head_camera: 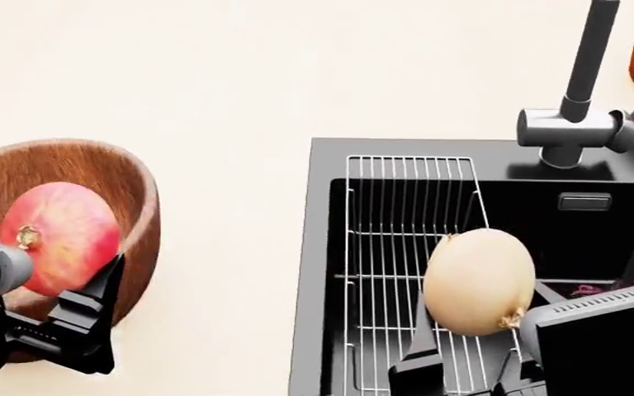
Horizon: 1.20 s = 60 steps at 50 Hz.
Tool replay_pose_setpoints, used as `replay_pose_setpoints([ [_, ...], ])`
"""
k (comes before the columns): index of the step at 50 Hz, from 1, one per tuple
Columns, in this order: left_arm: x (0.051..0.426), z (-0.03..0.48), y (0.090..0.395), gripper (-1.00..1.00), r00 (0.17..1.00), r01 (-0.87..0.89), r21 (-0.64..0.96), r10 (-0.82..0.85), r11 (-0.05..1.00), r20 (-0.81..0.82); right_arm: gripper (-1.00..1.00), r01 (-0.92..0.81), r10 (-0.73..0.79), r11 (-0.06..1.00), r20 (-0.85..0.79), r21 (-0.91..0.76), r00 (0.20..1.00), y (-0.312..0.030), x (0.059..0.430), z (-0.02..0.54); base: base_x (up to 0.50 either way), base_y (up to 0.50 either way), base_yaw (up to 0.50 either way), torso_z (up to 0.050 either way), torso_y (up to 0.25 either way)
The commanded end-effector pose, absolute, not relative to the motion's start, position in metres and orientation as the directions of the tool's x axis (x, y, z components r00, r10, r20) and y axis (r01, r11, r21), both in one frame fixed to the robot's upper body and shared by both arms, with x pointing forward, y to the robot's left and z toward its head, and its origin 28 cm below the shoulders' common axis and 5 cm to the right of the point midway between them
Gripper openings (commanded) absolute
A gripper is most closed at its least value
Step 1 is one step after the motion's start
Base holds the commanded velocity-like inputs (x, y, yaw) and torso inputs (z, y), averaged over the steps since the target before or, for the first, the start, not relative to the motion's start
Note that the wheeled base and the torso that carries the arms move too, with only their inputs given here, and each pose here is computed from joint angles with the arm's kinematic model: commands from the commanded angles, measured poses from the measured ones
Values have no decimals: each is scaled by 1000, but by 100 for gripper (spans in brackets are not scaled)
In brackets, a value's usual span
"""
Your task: Pick the pomegranates and onions from the sink and place them in one bowl. Place the beet in the other bowl. Then turn off the sink faucet.
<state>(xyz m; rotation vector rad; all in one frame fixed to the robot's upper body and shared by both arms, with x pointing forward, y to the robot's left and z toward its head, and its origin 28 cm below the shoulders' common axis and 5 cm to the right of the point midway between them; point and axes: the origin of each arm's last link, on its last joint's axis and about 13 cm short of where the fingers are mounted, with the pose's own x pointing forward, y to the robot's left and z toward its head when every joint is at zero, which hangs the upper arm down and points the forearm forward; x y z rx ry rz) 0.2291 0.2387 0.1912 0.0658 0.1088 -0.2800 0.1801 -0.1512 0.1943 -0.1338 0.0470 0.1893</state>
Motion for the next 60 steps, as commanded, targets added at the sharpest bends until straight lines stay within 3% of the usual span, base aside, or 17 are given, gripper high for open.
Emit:
replay_pose_setpoints([
  [1, 229, 198, 237, -100, 949, 301, 0, -299, 954, -99, -100, -199, 197, 968, -33, -151, 980, -151, 182, 195, 0, 500, 0, 0, 0],
  [25, 231, 206, 244, -100, 958, 274, -16, -275, 961, -78, -100, -181, 182, 967, -10, -180, 983, -155, 182, 208, 40, 500, 0, 0, 0],
  [34, 234, 207, 248, -100, 963, 260, -24, -261, 965, -73, -100, -157, 161, 967, 1, -200, 987, -156, 181, 215, 417, 364, 0, 0, 1],
  [52, 237, 208, 247, -100, 955, 286, -27, -287, 958, -77, -100, -145, 149, 970, 6, -194, 989, -155, 182, 220, 367, 98, 0, 1, 1],
  [60, 252, 250, 236, -100, 917, 397, -17, -397, 918, -44, -100, -144, 147, 970, 1, -198, 989, -158, 177, 228, 0, 0, 0, 0, 1],
])
